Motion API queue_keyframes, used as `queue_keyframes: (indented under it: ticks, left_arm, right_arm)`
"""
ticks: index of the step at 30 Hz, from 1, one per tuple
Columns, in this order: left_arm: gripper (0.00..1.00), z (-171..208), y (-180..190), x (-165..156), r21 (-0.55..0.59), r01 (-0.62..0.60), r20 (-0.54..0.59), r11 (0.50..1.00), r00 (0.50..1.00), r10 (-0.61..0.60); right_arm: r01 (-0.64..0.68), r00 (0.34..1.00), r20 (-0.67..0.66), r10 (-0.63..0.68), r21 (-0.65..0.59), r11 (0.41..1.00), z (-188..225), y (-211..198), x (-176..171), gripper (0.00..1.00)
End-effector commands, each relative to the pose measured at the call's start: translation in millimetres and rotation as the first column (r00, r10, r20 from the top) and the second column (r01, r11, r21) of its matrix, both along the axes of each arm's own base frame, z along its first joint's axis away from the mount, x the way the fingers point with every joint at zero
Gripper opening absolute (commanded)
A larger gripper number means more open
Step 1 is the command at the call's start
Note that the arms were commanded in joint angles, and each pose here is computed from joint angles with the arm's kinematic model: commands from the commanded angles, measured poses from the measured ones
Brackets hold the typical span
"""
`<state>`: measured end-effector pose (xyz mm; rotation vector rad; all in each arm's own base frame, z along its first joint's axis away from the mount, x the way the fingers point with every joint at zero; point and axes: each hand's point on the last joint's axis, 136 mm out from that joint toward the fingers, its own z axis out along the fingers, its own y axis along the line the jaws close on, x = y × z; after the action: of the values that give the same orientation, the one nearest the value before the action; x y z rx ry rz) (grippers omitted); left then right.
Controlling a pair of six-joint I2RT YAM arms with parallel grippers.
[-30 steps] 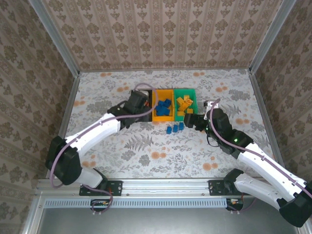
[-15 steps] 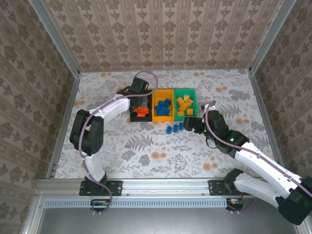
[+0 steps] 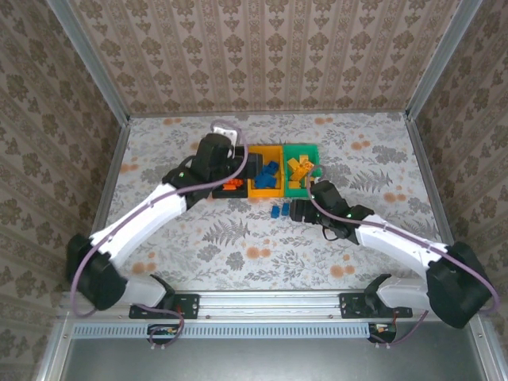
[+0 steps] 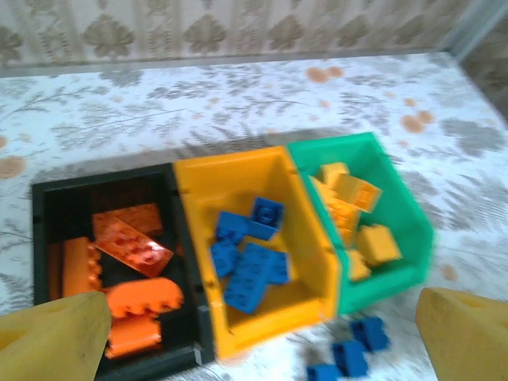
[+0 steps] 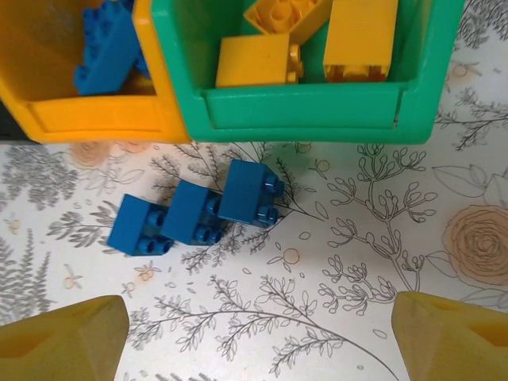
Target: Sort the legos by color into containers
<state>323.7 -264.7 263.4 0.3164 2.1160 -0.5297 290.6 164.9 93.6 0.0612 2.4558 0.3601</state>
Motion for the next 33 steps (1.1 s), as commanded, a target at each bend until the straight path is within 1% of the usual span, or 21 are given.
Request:
queue_keyframes:
  ticks: [1,7,12,15,20,24,28,31,33]
  left_arm:
    - [1.00,-27.8,-4.4,-31.6,-0.001,0.028,-0.037,1.000,0.999,-0.028]
    - [1.00,-66.4,8.3,-80.3,-0.020,0.021,-0.063,1.000,0.998,-0.023]
    - [1.00,-94.6,31.1,-98.9,-0.051,-0.038,-0.101,0.998,0.994,0.033]
    - [1.00,-111.7,40.1,-105.5,-0.049,-0.065,-0.134,0.997,0.989,0.058]
    - [1.00,-132.4,44.2,-113.0,-0.042,-0.081,-0.178,0.996,0.981,0.072]
    - [1.00,-133.6,45.3,-113.9,-0.038,-0.083,-0.177,0.996,0.981,0.075]
    - [1.00,-132.9,47.4,-114.0,-0.039,-0.089,-0.170,0.995,0.982,0.081]
    - [1.00,-134.3,48.8,-114.1,-0.031,-0.090,-0.170,0.996,0.982,0.083]
    - [1.00,-135.0,48.7,-114.6,-0.028,-0.086,-0.171,0.996,0.982,0.080]
  right_arm:
    - [0.018,0.999,0.040,-0.020,0.048,0.999,6.8,12.6,19.4,0.83]
    - [0.057,0.998,0.004,-0.057,0.024,0.998,-17.4,19.5,38.6,0.75]
    - [0.093,0.996,-0.014,-0.093,-0.001,0.996,-29.4,17.7,50.6,0.68]
    - [0.126,0.992,-0.020,-0.126,-0.019,0.992,-35.2,12.2,54.8,0.64]
    - [0.138,0.989,-0.042,-0.140,-0.037,0.990,-44.4,9.3,59.4,0.58]
    - [0.145,0.987,-0.065,-0.148,-0.060,0.988,-53.4,4.3,55.9,0.55]
    - [0.165,0.982,-0.077,-0.171,-0.075,0.983,-61.5,-7.9,47.3,0.46]
    - [0.164,0.982,-0.079,-0.169,-0.065,0.984,-64.9,-14.1,42.9,0.44]
    - [0.156,0.984,-0.080,-0.160,-0.061,0.986,-64.3,-16.1,41.3,0.46]
